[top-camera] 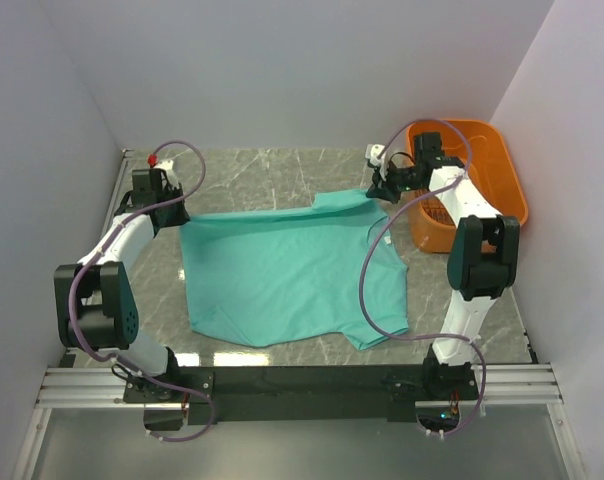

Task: Fold and stack the t-shirts
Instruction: Fold the tshirt

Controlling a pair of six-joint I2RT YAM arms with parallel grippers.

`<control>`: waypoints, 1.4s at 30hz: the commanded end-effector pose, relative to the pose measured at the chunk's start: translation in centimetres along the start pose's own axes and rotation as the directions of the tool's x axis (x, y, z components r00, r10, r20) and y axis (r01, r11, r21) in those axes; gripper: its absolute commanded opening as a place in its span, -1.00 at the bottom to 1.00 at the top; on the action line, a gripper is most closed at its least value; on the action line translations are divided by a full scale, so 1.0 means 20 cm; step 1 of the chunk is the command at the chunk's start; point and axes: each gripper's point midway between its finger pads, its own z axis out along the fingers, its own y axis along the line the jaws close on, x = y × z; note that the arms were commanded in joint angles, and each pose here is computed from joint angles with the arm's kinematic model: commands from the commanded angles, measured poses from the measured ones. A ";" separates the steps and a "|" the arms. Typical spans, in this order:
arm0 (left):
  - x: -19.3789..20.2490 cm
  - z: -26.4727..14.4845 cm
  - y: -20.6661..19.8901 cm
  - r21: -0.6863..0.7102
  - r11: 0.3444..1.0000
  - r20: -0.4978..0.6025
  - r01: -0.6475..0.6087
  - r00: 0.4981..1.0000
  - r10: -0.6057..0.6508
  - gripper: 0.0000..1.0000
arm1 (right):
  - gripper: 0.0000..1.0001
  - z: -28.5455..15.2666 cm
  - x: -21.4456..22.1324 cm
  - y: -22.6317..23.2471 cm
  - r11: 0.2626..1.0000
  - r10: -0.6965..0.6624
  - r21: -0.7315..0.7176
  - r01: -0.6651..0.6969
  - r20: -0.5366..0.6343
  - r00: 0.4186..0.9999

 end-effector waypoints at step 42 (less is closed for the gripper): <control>0.11 0.07 0.07 -0.100 0.991 -0.047 -0.085 0.996 0.080 -0.99 | -1.00 -0.09 0.13 0.40 0.992 -0.025 -0.122 0.018 -0.056 0.998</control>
